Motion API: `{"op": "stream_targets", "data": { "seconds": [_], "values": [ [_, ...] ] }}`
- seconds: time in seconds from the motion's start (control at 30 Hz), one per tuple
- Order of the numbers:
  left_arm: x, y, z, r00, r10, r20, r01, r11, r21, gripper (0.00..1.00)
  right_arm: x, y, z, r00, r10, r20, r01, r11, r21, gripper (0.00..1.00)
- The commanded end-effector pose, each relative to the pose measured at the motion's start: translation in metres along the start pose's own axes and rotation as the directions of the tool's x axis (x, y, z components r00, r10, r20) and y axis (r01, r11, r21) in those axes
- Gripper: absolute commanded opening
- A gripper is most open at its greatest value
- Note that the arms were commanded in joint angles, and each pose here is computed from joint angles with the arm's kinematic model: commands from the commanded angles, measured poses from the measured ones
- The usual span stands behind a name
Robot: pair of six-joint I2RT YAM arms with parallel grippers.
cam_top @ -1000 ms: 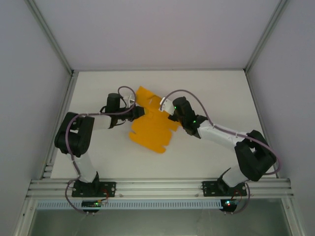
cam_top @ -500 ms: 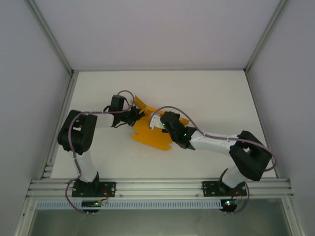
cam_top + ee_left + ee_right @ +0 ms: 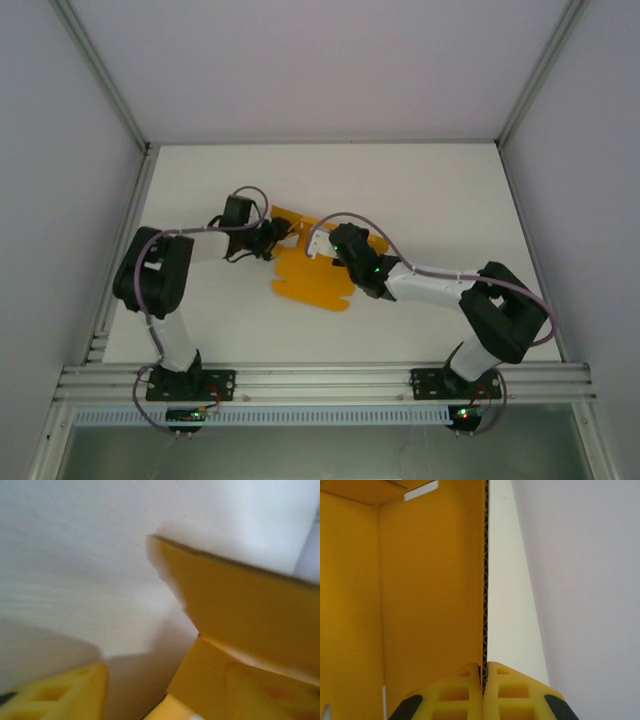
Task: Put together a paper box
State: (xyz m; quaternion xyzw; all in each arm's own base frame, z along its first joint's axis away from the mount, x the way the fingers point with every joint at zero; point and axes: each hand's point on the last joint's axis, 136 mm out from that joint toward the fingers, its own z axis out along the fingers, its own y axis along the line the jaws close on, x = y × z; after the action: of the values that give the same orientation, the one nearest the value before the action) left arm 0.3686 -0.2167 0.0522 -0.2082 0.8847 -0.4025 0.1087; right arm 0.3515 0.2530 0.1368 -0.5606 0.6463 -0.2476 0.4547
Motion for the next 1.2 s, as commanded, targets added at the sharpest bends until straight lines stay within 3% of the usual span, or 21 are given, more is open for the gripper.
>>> {"op": "stream_targets", "data": {
  "seconds": [0.0,0.07,0.2,0.3,0.43,0.57,0.67,0.8,1.0,1.17],
  "values": [
    [-0.013,0.009,-0.042,0.974,0.204,0.095,-0.181,0.962,-0.204,0.84,0.011,0.010,0.008,0.999,-0.039,0.010,0.039,0.990,-0.138,0.00],
    [-0.018,0.003,-0.062,0.941,0.315,0.120,-0.277,0.925,-0.261,1.00,0.018,0.013,0.012,1.000,-0.025,0.017,0.028,0.978,-0.205,0.00],
    [-0.029,-0.030,-0.085,0.839,0.524,0.148,-0.482,0.841,-0.246,1.00,0.014,0.013,0.016,0.994,-0.045,0.104,0.066,0.975,-0.213,0.00],
    [-0.032,-0.055,-0.086,0.747,0.656,0.106,-0.638,0.753,-0.163,1.00,0.008,0.010,0.019,0.985,-0.091,0.150,0.117,0.978,-0.174,0.00],
    [-0.027,-0.066,-0.080,0.551,0.834,0.030,-0.834,0.551,-0.015,1.00,0.006,0.010,0.021,0.980,-0.117,0.159,0.144,0.974,-0.173,0.00],
    [-0.008,-0.054,-0.075,0.392,0.919,-0.049,-0.911,0.395,0.117,1.00,0.002,0.008,0.021,0.978,-0.120,0.169,0.149,0.974,-0.170,0.00],
    [-0.001,-0.050,-0.068,0.374,0.920,-0.115,-0.898,0.390,0.202,0.96,0.000,0.005,0.021,0.977,-0.116,0.180,0.145,0.976,-0.161,0.00],
    [-0.005,-0.049,-0.052,0.402,0.899,-0.175,-0.860,0.436,0.266,0.86,-0.003,0.004,0.021,0.975,-0.114,0.191,0.146,0.976,-0.164,0.00],
    [0.001,-0.049,-0.040,0.403,0.894,-0.196,-0.824,0.447,0.349,0.67,-0.006,0.001,0.024,0.976,-0.112,0.188,0.141,0.979,-0.148,0.00],
    [0.008,-0.048,-0.033,0.403,0.890,-0.213,-0.799,0.456,0.392,0.59,-0.006,0.002,0.027,0.976,-0.112,0.185,0.140,0.979,-0.151,0.00]
  ]
}}
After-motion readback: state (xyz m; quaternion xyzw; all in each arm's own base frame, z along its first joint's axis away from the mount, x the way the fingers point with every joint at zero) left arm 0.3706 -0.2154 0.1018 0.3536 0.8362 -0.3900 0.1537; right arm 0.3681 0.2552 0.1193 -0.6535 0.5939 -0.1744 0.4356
